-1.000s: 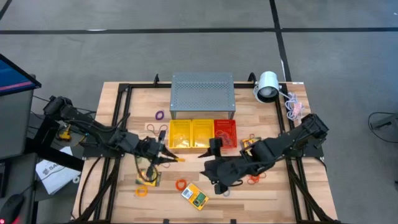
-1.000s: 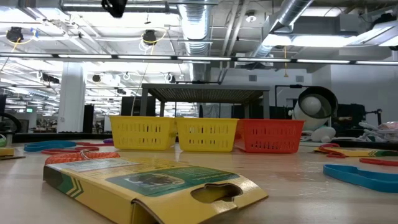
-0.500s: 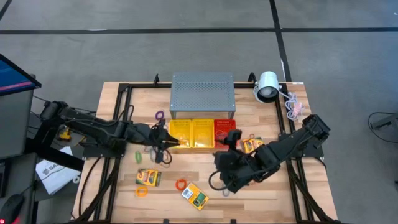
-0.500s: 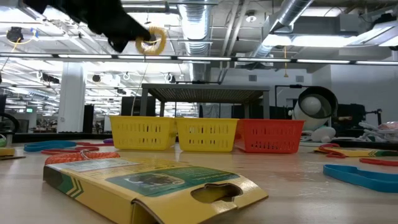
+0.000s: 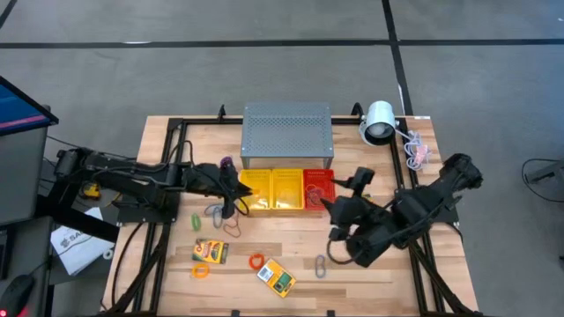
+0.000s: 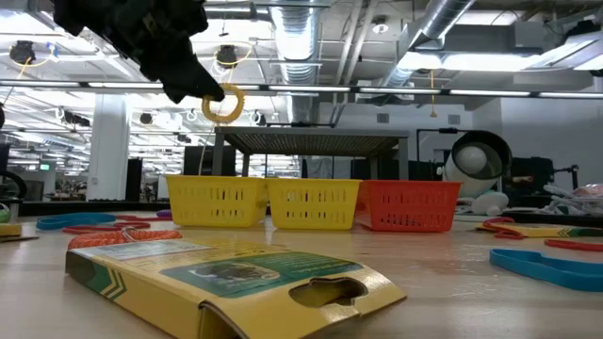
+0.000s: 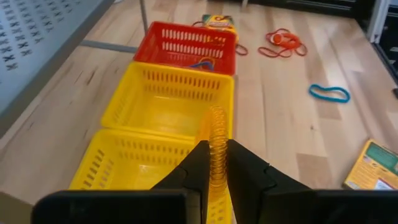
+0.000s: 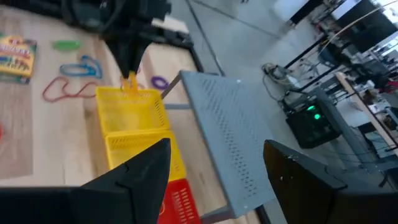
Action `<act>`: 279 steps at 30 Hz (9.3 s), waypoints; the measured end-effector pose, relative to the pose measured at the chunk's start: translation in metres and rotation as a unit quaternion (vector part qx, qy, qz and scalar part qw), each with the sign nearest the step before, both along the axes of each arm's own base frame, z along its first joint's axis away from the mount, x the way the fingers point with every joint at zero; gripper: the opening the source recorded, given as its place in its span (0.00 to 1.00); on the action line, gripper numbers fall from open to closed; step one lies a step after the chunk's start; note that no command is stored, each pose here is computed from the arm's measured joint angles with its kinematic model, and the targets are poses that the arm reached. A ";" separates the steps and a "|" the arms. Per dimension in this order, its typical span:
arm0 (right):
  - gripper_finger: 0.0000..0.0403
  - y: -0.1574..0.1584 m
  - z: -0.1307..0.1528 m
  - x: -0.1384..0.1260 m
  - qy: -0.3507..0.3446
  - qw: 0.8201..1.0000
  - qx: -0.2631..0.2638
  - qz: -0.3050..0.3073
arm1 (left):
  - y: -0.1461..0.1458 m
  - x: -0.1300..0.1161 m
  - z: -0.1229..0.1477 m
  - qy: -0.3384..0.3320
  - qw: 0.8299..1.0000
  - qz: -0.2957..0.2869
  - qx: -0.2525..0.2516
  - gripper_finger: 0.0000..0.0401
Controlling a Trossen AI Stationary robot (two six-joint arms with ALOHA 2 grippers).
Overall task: Pick & Place Office Desk Supplies
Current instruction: Put the yellow spring keychain into the left yellow bin, then put the red rubber band into the red bin
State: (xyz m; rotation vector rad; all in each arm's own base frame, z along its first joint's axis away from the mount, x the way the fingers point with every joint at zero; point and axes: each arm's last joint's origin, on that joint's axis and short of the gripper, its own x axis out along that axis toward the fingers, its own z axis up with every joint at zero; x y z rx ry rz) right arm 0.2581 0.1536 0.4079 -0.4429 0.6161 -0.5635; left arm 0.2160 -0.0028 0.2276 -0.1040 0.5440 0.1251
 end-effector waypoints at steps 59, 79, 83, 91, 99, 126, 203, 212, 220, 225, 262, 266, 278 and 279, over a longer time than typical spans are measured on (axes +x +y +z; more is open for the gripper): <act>0.62 -0.038 -0.041 -0.055 -0.138 0.989 0.053 0.011 | 0.036 0.015 -0.054 0.077 0.995 0.017 -0.067 0.22; 0.62 -0.042 -0.034 -0.062 -0.114 0.993 0.013 0.036 | 0.018 -0.039 0.039 -0.172 0.985 -0.026 -0.021 0.40; 0.62 -0.049 -0.019 -0.085 -0.142 0.988 0.034 0.053 | 0.009 -0.069 0.057 -0.228 0.972 -0.050 -0.018 0.38; 0.62 -0.073 -0.027 -0.137 -0.233 0.961 0.109 0.103 | 0.005 -0.095 0.026 -0.296 0.954 -0.048 -0.010 0.35; 0.62 -0.079 -0.054 -0.139 -0.317 0.901 0.154 0.253 | 0.001 -0.105 0.012 -0.313 0.940 -0.094 -0.095 0.35; 0.62 -0.056 -0.185 -0.040 -0.046 0.899 0.409 0.149 | -0.026 -0.096 0.000 -0.219 0.928 -0.206 -0.222 0.35; 0.62 -0.007 -0.279 -0.023 0.324 0.851 0.398 -0.112 | -0.030 -0.069 -0.011 -0.193 0.939 -0.184 -0.218 0.35; 0.62 -0.008 -0.279 -0.023 0.319 0.853 0.397 -0.114 | -0.030 -0.069 -0.011 -0.193 0.939 -0.184 -0.218 0.35; 0.49 -0.008 -0.279 -0.022 0.319 0.851 0.402 -0.112 | -0.030 -0.069 -0.011 -0.193 0.939 -0.184 -0.218 0.35; 0.31 -0.007 -0.279 -0.022 0.325 0.847 0.407 -0.108 | -0.030 -0.069 -0.011 -0.193 0.939 -0.184 -0.218 0.35; 0.00 -0.025 -0.165 -0.033 0.108 0.927 0.359 -0.002 | -0.030 -0.069 -0.011 -0.194 0.939 -0.184 -0.218 0.35; 0.00 -0.025 -0.152 -0.031 0.061 0.932 0.356 0.037 | -0.030 -0.069 -0.009 -0.200 0.937 -0.185 -0.218 0.35; 0.00 -0.030 -0.139 -0.015 0.009 0.939 0.327 0.102 | -0.030 -0.069 -0.003 -0.230 0.929 -0.191 -0.217 0.35; 0.00 -0.031 -0.139 -0.013 0.005 0.940 0.324 0.106 | -0.030 -0.069 -0.002 -0.234 0.928 -0.192 -0.217 0.35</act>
